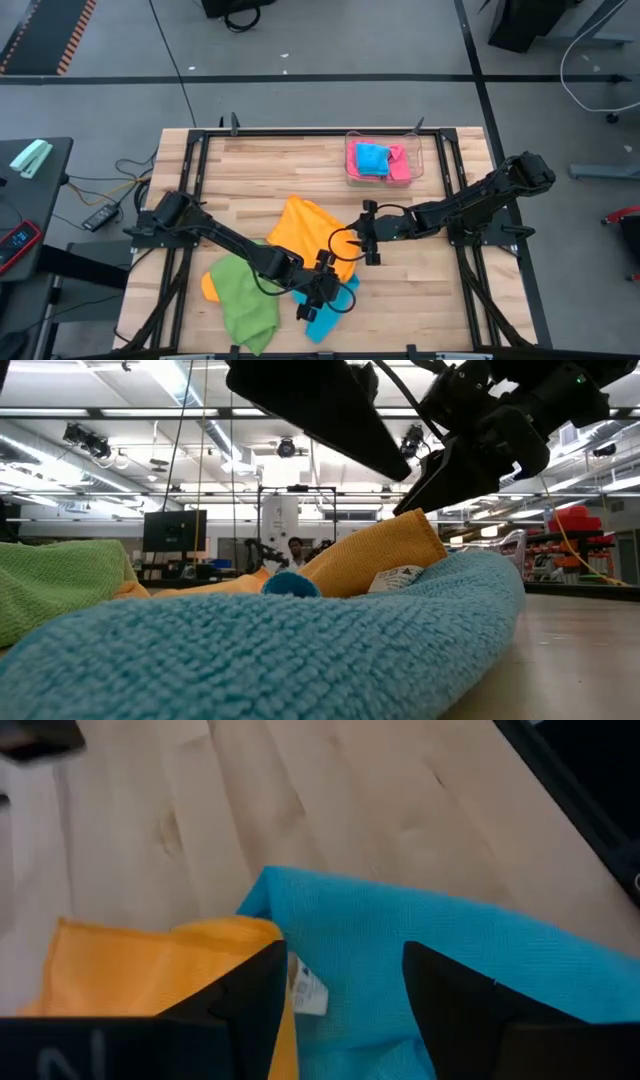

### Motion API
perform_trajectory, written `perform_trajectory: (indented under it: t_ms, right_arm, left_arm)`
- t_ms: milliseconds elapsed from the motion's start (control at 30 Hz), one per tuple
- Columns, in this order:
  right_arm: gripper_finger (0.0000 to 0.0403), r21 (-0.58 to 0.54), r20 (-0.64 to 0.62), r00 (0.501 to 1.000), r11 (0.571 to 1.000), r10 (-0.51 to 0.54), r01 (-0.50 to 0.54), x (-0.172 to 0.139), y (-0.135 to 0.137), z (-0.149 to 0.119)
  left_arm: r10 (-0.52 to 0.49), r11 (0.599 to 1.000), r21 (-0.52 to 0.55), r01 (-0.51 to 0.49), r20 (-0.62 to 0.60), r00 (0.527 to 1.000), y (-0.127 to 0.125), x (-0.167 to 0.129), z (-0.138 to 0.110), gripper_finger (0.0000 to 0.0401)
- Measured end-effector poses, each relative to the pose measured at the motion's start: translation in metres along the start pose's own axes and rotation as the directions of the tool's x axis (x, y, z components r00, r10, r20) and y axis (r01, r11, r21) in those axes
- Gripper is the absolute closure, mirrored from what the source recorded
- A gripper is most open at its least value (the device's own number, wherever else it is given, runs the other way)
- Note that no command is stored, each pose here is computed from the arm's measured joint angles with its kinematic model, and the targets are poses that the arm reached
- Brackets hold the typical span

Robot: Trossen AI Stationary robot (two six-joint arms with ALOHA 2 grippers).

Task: Fold microfiber towels
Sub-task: Fold the right yellow towel

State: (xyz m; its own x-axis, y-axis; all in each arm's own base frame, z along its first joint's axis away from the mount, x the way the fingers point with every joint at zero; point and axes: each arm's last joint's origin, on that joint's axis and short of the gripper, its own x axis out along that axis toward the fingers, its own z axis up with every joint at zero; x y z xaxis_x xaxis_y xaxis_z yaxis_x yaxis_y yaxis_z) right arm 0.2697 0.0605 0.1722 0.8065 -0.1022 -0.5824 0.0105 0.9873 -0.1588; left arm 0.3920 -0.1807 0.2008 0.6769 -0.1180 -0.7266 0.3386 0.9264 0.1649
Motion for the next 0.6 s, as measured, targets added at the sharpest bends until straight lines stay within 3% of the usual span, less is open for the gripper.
perform_trajectory:
  t_ms: [200, 400, 500, 600]
  right_arm:
    - [0.0202, -0.017, -0.05, 0.999, 1.0, -0.002, 0.001, 0.0, 0.0, -0.005]
    - [0.0202, -0.091, -0.114, 0.992, 0.995, -0.06, 0.049, -0.001, -0.002, -0.012]
    - [0.0202, -0.163, -0.12, 0.985, 0.981, -0.126, 0.105, -0.001, -0.004, -0.013]
    - [0.0202, -0.249, -0.102, 0.968, 0.948, -0.228, 0.197, -0.001, -0.007, -0.011]
  left_arm:
    - [0.009, 0.997, 0.073, -0.012, 0.046, 0.999, 0.003, 0.005, 0.003, 0.0175]
    - [0.052, 0.987, 0.147, -0.058, 0.04, 0.998, 0.025, 0.009, 0.002, 0.0192]
    - [0.075, 0.989, 0.123, -0.079, 0.034, 0.997, 0.039, 0.01, 0.0, 0.0203]
    - [0.07, 0.997, 0.029, -0.071, 0.031, 0.997, 0.05, 0.012, -0.001, 0.0212]
